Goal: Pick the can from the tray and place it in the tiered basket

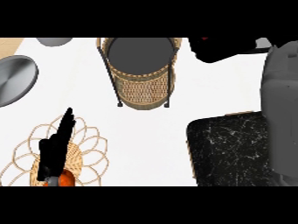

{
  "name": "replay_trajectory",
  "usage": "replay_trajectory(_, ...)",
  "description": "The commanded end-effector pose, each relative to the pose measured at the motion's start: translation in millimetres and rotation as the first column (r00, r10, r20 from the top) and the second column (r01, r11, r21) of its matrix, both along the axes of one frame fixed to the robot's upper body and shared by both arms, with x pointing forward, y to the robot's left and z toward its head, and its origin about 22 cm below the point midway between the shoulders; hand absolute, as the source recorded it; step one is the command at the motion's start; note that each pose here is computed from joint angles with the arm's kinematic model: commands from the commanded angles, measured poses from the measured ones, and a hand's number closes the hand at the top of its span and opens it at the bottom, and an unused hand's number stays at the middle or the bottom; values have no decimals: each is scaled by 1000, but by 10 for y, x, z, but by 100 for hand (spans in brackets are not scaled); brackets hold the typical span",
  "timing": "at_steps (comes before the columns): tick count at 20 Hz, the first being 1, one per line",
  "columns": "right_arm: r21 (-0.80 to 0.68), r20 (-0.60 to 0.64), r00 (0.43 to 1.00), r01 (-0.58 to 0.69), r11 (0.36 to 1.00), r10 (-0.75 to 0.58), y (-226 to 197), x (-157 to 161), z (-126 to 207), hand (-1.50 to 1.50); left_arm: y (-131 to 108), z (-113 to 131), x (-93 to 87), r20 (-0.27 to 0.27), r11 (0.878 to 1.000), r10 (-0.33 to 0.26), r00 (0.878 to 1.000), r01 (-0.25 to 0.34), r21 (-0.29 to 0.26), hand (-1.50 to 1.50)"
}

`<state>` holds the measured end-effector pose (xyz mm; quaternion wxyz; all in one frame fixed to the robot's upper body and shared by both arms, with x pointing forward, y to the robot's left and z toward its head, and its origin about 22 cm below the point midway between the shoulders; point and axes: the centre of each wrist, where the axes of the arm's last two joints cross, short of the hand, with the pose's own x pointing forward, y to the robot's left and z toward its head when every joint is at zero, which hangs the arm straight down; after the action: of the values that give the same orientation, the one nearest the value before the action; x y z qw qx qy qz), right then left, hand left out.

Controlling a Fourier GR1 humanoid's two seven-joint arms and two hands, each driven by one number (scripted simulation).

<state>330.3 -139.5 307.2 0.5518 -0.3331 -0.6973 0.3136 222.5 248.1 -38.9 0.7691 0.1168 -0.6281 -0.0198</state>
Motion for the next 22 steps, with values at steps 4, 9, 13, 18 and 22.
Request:
replay_trajectory(4, -42, -36, 997, -64, 997, 63, 257, 421, -181, 150, 17, -126, -25, -57, 1000, -3, 998, 4, 6, 0)
replay_trajectory(9, -90, -67, 994, -90, 992, 84, 442, 636, -505, 150, 64, 7, 10, -52, 1000, 17, 999, -17, -10, 0)
replay_trajectory(13, -96, -76, 996, -56, 994, 49, 829, 609, -846, 150, -84, -117, -108, -73, 1000, 1, 997, -2, -15, 0)
replay_trajectory(18, -88, -110, 994, -31, 996, 21, 677, 978, -931, 150, 97, -195, -36, -56, 1000, 2, 998, -3, -20, 0)
replay_trajectory(22, 58, -160, 986, -26, 998, 35, 763, 1026, -1067, 150, -12, -233, -64, -67, 1000, -9, 998, 8, -8, 0)
